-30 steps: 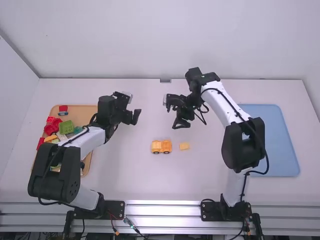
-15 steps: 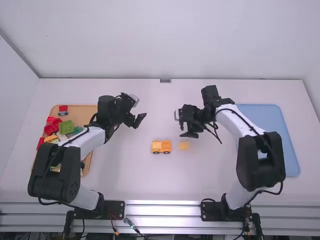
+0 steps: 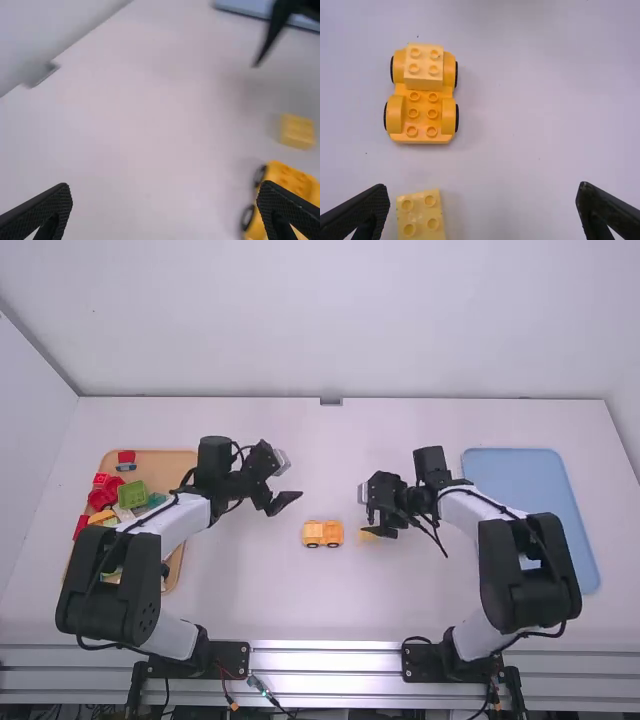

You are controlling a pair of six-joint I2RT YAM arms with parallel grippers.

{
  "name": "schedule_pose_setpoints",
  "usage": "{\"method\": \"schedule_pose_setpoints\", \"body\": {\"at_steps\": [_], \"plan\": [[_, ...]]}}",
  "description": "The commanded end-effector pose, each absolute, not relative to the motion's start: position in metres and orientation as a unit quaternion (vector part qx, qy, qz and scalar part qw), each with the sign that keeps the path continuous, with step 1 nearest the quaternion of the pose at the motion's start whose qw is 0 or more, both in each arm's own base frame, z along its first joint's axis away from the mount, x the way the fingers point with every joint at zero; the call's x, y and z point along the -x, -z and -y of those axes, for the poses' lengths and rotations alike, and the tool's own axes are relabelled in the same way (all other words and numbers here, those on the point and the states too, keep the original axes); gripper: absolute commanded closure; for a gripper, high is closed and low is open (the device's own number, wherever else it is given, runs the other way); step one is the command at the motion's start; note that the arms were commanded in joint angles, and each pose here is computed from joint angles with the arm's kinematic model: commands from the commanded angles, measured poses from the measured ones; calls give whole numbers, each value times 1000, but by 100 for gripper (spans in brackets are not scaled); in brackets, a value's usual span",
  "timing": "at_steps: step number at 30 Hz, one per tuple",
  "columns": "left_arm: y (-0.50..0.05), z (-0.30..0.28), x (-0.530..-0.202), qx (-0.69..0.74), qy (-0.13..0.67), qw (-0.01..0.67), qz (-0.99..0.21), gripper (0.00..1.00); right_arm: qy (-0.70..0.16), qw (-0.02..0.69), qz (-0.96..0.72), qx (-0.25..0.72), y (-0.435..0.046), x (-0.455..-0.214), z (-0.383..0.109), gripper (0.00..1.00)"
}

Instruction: Assemble lego blocks to make yellow taxi

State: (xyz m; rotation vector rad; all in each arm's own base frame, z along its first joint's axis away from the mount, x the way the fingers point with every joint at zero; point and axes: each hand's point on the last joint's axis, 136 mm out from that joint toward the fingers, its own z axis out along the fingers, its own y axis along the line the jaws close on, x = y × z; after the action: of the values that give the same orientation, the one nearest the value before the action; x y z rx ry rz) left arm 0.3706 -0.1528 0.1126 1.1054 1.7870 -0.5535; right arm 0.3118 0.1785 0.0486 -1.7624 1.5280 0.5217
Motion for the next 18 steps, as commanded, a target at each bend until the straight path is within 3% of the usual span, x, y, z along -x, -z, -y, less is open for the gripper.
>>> {"method": "schedule_pose_setpoints", "body": {"at_steps": [1, 18], "plan": [[-120, 171, -344, -541, 265, 490, -630, 1, -208, 377, -591, 683, -48, -308, -181, 1], [-105, 189, -332, -559, 338, 495, -573, 1, -210, 348, -610, 681, -32, -294, -190, 1]]}}
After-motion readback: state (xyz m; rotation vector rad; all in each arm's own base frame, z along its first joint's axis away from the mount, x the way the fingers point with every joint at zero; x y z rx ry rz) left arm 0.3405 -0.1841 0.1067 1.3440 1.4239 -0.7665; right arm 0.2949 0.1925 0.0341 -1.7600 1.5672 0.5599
